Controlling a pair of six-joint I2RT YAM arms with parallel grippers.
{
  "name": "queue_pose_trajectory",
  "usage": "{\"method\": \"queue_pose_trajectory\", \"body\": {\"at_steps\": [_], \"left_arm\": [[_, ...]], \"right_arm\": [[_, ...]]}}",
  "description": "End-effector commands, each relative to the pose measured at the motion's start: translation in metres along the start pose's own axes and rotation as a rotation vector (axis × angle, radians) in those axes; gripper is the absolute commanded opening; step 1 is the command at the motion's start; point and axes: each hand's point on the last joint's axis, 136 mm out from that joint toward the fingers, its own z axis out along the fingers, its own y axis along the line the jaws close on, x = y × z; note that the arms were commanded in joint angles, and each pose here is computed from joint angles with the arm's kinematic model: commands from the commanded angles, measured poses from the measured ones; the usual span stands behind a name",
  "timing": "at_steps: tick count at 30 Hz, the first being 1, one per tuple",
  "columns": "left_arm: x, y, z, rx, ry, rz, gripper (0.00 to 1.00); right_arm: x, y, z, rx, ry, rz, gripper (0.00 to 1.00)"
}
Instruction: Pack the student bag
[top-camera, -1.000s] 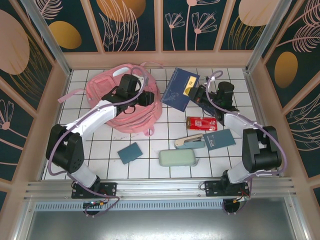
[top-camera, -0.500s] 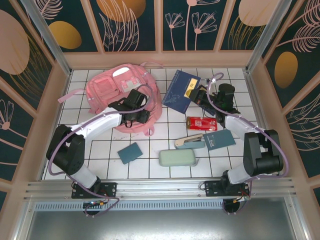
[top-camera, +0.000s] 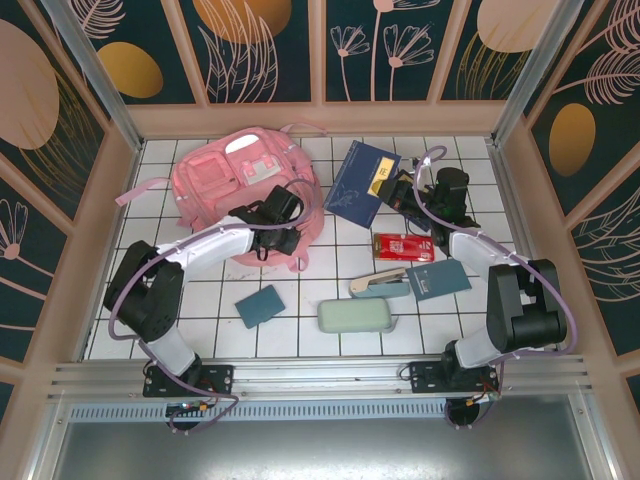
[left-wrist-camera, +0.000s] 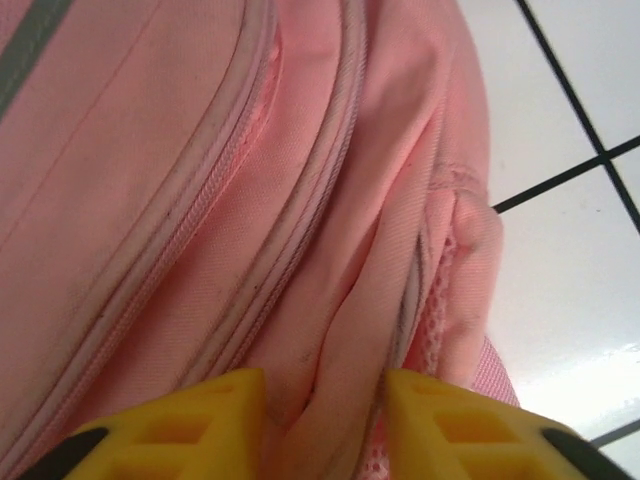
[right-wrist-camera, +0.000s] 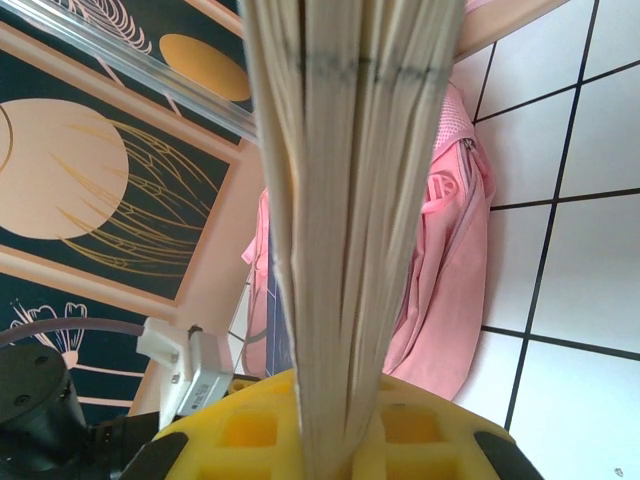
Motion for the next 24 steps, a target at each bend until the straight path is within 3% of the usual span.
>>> {"method": "queue_pose_trajectory", "body": {"at_steps": [1, 5, 14, 24], "left_arm": [[-0.004, 0.003, -0.002, -0.029, 0.004, 0.020, 0.21], [-0.014, 0.005, -0.010, -0.040, -0.024, 0.009, 0.00], [-0.072, 0.026, -0.074, -0.141, -0.208, -0.078, 0.00], [-0.130, 0.047, -0.136, -0.227, -0.418, -0.210, 0.00]], "right_arm": [[-0.003, 0.014, -0.003, -0.032, -0.017, -0.041, 0.00], [-0.002, 0.015, -0.003, -0.033, -0.011, -0.036, 0.00], [0.019, 0.017, 0.015, -0.030, 0.029, 0.021, 0.00], [0.047, 0.009, 0.046, 0.040, 0.010, 0.206, 0.00]]}}
